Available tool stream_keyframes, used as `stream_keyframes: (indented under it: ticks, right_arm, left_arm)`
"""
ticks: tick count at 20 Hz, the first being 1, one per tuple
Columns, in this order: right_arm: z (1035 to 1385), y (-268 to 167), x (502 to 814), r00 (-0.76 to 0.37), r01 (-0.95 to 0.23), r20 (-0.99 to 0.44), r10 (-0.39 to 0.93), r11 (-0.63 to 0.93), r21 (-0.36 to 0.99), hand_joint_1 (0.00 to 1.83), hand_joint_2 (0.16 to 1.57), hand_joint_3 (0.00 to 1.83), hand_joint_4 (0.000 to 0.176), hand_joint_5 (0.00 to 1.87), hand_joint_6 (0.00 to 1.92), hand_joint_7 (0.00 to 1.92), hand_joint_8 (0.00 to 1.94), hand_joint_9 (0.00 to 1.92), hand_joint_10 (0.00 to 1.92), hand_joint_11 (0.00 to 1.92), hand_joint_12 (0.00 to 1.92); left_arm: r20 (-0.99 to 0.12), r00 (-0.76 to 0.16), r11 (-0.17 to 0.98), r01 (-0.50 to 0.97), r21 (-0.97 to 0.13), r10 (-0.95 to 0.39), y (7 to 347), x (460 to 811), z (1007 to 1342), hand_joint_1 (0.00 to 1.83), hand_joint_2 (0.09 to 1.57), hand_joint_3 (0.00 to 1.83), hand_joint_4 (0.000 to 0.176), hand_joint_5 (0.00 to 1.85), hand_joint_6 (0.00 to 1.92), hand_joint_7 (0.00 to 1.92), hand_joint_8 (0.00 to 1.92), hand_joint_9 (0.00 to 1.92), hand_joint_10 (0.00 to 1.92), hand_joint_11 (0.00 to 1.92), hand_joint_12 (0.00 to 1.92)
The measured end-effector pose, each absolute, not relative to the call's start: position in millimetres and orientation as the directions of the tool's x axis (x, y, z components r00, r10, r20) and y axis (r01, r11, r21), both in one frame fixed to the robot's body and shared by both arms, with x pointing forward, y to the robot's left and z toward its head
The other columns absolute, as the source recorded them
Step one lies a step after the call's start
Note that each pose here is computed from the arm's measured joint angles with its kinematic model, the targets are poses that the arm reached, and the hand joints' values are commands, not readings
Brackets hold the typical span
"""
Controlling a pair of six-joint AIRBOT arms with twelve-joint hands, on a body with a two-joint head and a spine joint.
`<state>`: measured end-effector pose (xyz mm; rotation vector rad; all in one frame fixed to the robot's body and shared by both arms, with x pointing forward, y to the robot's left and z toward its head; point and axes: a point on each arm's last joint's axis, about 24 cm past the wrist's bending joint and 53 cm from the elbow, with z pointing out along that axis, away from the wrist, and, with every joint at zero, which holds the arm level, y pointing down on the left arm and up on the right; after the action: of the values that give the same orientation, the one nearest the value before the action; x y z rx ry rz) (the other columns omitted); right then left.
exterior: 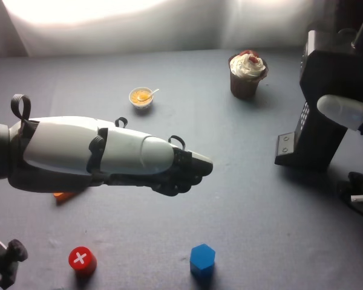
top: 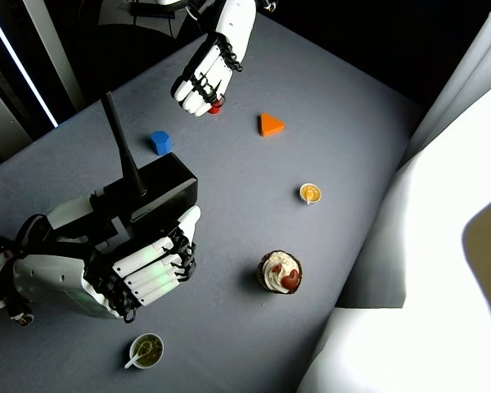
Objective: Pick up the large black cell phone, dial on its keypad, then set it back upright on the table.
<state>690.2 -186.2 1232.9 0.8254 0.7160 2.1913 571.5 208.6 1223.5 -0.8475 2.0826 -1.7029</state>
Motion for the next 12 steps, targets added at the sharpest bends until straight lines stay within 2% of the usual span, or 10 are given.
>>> stream_keyframes:
  ticks: [3, 8, 12]
  right_arm:
    - [1230.4, -186.5, 689.4, -0.568, -0.399, 0.345, 0.748, -0.616, 0.679, 1.38, 1.11, 0.00, 0.000, 1.07, 0.64, 0.93, 1.09, 0.93, 1.26, 0.97, 1.07]
    - [1224.3, -184.3, 688.3, -0.569, -0.395, 0.345, 0.747, -0.616, 0.682, 1.38, 1.12, 0.00, 0.000, 1.03, 0.69, 0.90, 1.13, 0.92, 1.28, 0.97, 1.08]
    - [1226.0, -184.9, 687.3, -0.572, -0.401, 0.341, 0.746, -0.616, 0.678, 1.38, 1.12, 0.00, 0.000, 1.02, 0.70, 0.90, 1.14, 0.91, 1.29, 0.95, 1.09]
  left_arm:
    - [0.125, -0.769, 0.104, -0.241, -0.965, -0.627, 209.4, 572.8, 1225.4, 0.17, 1.15, 0.00, 0.029, 0.26, 0.00, 0.24, 0.00, 0.21, 0.00, 0.00, 0.41]
    - [0.124, -0.767, 0.105, -0.241, -0.965, -0.630, 210.4, 573.6, 1225.3, 0.18, 1.14, 0.00, 0.033, 0.22, 0.00, 0.19, 0.00, 0.15, 0.00, 0.00, 0.31]
    - [0.125, -0.766, 0.102, -0.242, -0.965, -0.631, 210.5, 573.8, 1225.7, 0.16, 1.14, 0.00, 0.037, 0.23, 0.00, 0.19, 0.00, 0.16, 0.00, 0.00, 0.36]
